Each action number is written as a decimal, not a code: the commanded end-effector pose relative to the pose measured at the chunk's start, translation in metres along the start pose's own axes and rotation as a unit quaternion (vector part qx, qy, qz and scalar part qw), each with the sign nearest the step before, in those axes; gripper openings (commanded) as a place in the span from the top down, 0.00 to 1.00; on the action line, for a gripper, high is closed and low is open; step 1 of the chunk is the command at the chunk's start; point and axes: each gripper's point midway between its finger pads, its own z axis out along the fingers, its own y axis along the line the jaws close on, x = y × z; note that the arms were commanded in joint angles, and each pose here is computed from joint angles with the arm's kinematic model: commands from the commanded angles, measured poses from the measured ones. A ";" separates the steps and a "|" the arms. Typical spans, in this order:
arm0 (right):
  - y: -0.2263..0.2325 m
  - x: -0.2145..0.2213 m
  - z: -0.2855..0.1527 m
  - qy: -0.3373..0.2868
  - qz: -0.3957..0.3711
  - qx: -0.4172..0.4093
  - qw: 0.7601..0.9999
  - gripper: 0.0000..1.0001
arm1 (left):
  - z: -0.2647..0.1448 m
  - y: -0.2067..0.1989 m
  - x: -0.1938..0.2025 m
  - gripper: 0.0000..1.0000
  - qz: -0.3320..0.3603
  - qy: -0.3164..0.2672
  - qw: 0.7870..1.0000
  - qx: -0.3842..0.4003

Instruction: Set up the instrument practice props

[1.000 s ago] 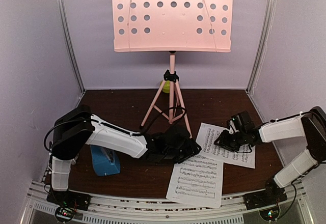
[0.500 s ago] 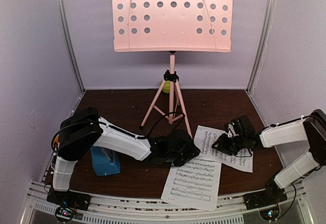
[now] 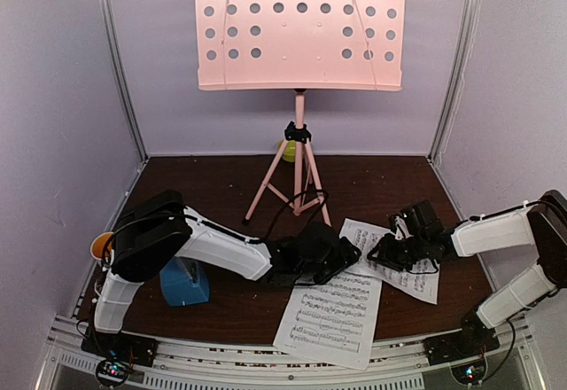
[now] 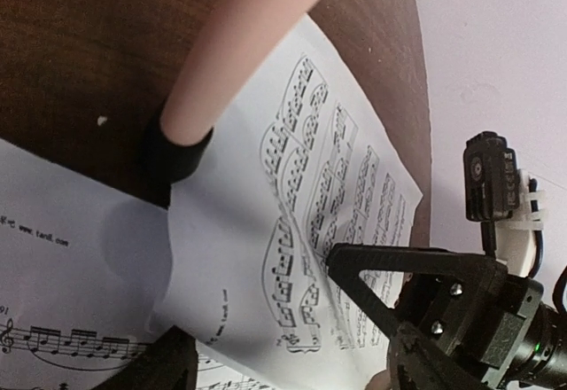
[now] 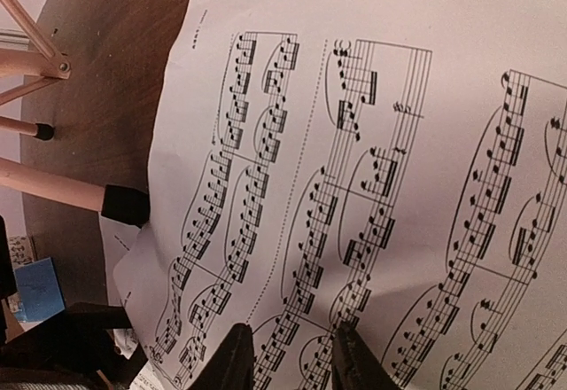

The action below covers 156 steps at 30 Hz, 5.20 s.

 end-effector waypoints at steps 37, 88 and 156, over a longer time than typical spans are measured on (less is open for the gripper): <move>-0.045 0.049 0.001 0.113 -0.013 0.103 0.988 0.68 | -0.013 0.023 -0.030 0.37 0.052 0.012 0.998 0.013; -0.145 -0.089 -0.157 -0.115 0.119 0.229 0.959 0.20 | -0.007 -0.072 -0.009 0.41 0.383 0.083 0.920 0.020; -0.171 -0.054 -0.087 -0.074 0.163 0.103 0.978 0.68 | 0.031 0.003 -0.020 0.44 0.338 0.161 0.927 -0.013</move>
